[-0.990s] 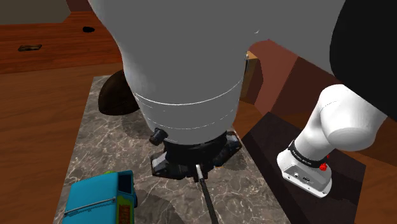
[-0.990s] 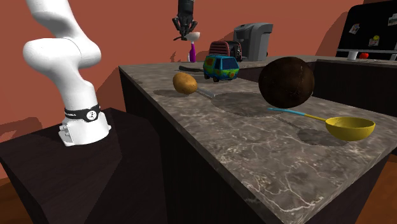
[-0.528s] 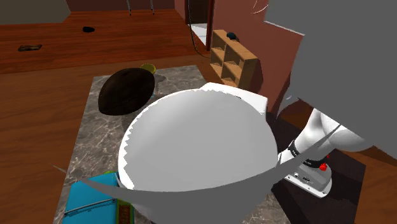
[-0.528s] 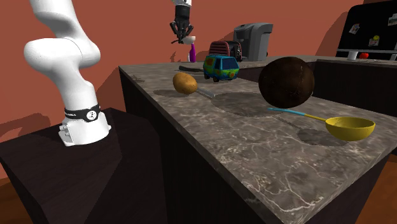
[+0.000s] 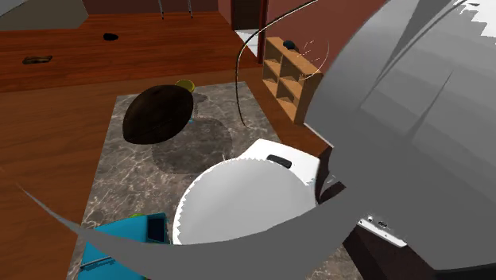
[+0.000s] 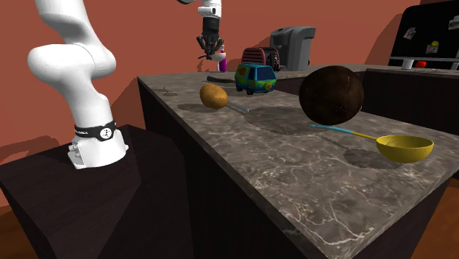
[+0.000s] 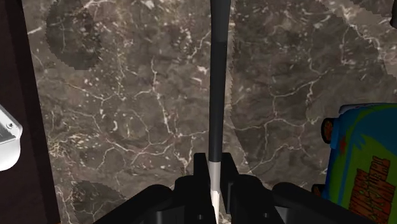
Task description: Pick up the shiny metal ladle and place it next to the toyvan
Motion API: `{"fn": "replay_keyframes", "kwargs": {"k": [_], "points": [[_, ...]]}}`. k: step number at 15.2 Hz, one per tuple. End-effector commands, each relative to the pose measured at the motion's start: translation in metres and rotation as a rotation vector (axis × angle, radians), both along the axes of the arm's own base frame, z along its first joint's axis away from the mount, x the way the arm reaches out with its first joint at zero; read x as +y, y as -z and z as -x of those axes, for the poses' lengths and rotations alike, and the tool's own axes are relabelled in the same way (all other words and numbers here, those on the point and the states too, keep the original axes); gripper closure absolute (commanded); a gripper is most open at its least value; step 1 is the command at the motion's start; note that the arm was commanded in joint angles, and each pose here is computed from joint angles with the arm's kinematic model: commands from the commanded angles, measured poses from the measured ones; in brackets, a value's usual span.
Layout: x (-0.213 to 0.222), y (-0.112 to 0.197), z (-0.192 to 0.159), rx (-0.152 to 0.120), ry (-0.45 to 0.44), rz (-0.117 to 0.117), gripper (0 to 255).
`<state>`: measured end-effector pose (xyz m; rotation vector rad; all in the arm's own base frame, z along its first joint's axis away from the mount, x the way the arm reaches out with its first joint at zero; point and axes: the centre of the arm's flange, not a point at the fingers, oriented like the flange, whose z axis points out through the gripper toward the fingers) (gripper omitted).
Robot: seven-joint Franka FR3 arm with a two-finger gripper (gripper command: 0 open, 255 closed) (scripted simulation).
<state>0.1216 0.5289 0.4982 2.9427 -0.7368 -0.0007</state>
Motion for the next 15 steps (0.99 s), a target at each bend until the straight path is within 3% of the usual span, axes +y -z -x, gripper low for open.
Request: {"fn": "replay_keyframes", "kwargs": {"k": [1, 15], "points": [[0.000, 0.011, -0.001, 0.000, 0.000, 0.000, 255], [0.000, 0.085, -0.001, 0.000, 0.000, 0.000, 255]]}}
